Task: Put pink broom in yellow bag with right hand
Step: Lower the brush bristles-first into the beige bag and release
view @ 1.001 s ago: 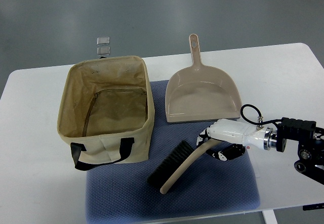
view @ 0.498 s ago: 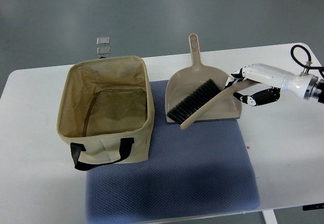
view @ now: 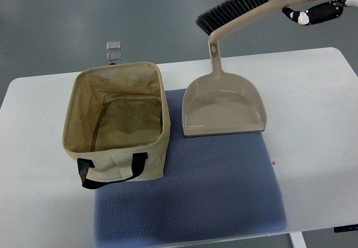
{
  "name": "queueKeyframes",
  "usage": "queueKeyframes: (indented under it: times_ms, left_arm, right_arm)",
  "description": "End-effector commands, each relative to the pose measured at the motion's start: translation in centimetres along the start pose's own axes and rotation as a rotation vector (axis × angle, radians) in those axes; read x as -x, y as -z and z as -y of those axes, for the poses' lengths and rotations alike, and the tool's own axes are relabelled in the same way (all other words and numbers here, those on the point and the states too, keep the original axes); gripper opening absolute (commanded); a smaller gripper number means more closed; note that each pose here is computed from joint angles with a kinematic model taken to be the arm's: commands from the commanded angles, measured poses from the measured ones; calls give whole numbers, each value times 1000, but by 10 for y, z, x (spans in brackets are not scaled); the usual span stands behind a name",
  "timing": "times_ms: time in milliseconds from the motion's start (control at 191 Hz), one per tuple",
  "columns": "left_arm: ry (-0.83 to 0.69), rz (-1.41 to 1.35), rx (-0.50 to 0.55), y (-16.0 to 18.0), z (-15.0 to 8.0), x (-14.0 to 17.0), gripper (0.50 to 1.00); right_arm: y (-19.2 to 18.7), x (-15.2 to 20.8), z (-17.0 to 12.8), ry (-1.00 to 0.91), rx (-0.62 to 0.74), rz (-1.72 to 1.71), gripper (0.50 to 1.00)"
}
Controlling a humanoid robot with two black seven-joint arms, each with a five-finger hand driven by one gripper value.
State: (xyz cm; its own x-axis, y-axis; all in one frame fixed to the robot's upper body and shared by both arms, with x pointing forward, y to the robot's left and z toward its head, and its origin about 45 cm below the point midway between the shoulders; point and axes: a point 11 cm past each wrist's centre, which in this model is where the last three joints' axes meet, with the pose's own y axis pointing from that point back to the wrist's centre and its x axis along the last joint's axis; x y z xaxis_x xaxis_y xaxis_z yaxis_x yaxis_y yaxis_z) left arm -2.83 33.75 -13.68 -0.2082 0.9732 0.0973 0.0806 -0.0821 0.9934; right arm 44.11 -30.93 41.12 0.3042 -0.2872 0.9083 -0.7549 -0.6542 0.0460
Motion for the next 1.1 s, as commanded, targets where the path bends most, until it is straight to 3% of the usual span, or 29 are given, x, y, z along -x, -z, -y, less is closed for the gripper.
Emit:
queueKeyframes:
  times_ms: [0,173,320,697,854,964,1043,1095]
  left_arm:
    - [0,0,-1,1,0,0,1000]
    - [0,0,1,0,0,0,1000]
    - [0,0,1,0,0,0,1000]
    - [0,0,-1,0,0,0,1000]
    - [0,0,-1,0,0,0,1000]
    - [0,0,1,0,0,0,1000]
    - [0,0,-1,1,0,0,1000]
    - [0,0,1,0,0,0,1000]
  right_arm:
    - [22,13,37,10,-68,25,500]
    - [42,52,92,54,-109,69,500]
    - [55,86,118,111,-125,57,500]
    - [75,151,135,214,-166,-60,500]
    - [82,157,140,201,-185,-84,539]
    - [95,160,147,176,-216,-83,617]
    - [97,157,148,157,-219,-83,799]
    - [97,155,148,144,-221,-85,848]
